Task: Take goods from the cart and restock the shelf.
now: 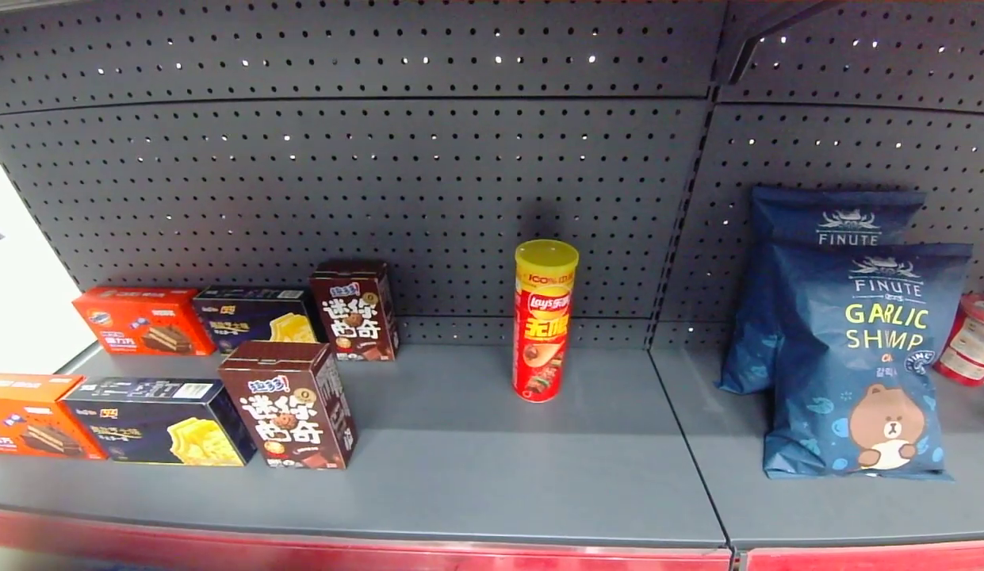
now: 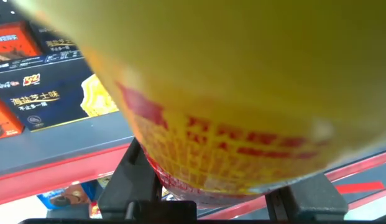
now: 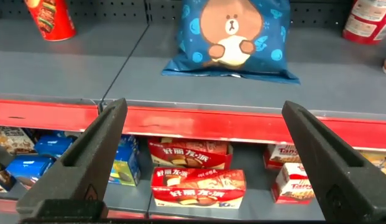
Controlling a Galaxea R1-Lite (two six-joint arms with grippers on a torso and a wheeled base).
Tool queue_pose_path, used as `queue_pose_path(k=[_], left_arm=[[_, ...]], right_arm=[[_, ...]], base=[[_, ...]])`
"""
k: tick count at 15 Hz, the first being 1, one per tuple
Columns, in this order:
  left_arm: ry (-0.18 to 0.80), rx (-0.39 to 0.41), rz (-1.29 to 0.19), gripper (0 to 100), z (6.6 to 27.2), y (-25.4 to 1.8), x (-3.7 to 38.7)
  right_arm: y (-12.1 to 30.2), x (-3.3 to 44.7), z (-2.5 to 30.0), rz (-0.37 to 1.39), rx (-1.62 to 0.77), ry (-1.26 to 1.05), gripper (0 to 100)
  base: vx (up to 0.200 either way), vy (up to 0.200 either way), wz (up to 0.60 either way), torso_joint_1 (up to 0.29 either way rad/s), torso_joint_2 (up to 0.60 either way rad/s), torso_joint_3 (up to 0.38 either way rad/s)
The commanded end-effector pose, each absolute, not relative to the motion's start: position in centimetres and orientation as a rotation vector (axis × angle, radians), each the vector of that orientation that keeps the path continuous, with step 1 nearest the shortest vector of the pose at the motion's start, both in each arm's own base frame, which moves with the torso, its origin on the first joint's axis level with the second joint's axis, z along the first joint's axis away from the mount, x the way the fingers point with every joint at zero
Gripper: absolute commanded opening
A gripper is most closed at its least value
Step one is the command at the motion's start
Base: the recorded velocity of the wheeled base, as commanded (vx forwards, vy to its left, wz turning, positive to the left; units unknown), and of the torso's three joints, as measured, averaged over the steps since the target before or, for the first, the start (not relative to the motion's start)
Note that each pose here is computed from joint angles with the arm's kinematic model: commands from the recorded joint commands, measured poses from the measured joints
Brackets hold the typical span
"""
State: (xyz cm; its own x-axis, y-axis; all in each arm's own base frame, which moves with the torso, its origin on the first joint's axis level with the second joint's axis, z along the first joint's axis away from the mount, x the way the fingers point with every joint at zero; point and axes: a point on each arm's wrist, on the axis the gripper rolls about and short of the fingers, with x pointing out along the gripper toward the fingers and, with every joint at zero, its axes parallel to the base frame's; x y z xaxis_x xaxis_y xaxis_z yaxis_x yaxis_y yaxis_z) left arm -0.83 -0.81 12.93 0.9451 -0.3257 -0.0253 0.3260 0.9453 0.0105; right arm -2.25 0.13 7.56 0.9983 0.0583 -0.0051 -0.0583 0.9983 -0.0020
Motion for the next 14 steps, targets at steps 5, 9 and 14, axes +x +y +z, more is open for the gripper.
queue_pose_path(k=[5,9,14], left_arm=[[-0.023,0.024,-0.316,0,14.5,-0.8,-1.0],[0.012,0.022,-0.284,0,15.1,-0.7,-0.3],[0.016,0.023,-0.252,0,15.1,-0.6,-0.2]], right_arm=[[0.2,-2.0,8.2,0.057,-0.003,0.035,100],[0.2,-0.2,17.5,0.285,-0.004,0.015,100],[1.9,4.1,23.3,0.552,-0.010,0.088,100]], base=[[0.000,0.000,0.00,0.000,0.00,0.000],[0.000,0.000,0.00,0.000,0.00,0.000],[0.000,0.000,0.00,0.000,0.00,0.000]])
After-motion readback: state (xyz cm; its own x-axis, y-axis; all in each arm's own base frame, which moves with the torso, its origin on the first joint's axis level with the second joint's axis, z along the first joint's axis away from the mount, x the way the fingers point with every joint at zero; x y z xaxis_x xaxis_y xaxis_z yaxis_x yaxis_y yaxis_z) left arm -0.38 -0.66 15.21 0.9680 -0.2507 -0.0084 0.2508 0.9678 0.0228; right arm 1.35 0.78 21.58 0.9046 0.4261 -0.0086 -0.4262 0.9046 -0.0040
